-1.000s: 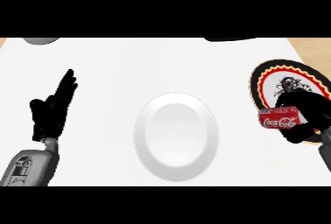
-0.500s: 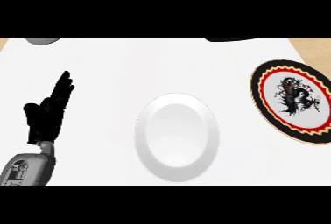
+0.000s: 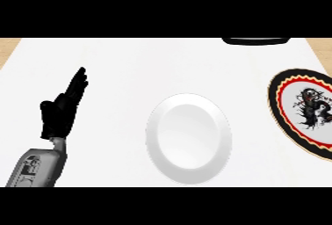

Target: Pick the can from the plate and place it in the plate

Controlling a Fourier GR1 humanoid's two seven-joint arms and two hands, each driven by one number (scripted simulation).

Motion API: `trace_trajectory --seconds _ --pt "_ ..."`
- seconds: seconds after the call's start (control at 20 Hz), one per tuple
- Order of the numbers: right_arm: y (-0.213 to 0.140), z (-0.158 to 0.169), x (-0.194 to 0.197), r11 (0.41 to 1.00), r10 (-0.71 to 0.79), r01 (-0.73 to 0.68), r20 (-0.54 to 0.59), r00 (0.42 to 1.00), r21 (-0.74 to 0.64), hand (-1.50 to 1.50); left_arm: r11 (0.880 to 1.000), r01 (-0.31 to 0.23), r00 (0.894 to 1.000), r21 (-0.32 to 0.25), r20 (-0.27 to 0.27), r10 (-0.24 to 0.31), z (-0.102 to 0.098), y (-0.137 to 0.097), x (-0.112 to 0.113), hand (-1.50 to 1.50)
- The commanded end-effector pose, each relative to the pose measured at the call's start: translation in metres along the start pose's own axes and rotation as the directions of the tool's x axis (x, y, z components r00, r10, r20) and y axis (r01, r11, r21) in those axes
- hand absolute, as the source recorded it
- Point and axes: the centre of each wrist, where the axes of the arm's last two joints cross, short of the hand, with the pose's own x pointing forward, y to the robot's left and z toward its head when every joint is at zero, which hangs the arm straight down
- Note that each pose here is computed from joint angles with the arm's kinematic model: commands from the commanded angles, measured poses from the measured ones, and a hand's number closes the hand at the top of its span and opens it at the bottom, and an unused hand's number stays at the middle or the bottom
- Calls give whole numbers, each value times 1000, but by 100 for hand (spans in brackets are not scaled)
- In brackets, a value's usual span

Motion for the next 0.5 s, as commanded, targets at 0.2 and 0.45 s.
trace_trajectory --seconds 0.2,0.45 --pt "17 -25 -14 990 -96 96 -8 995 102 150 999 4 1000 -39 21 -3 -9 -6 5 0" --pt "83 -67 4 977 -127 119 33 991 174 150 999 -3 1000 -45 9 4 -11 -4 8 0"
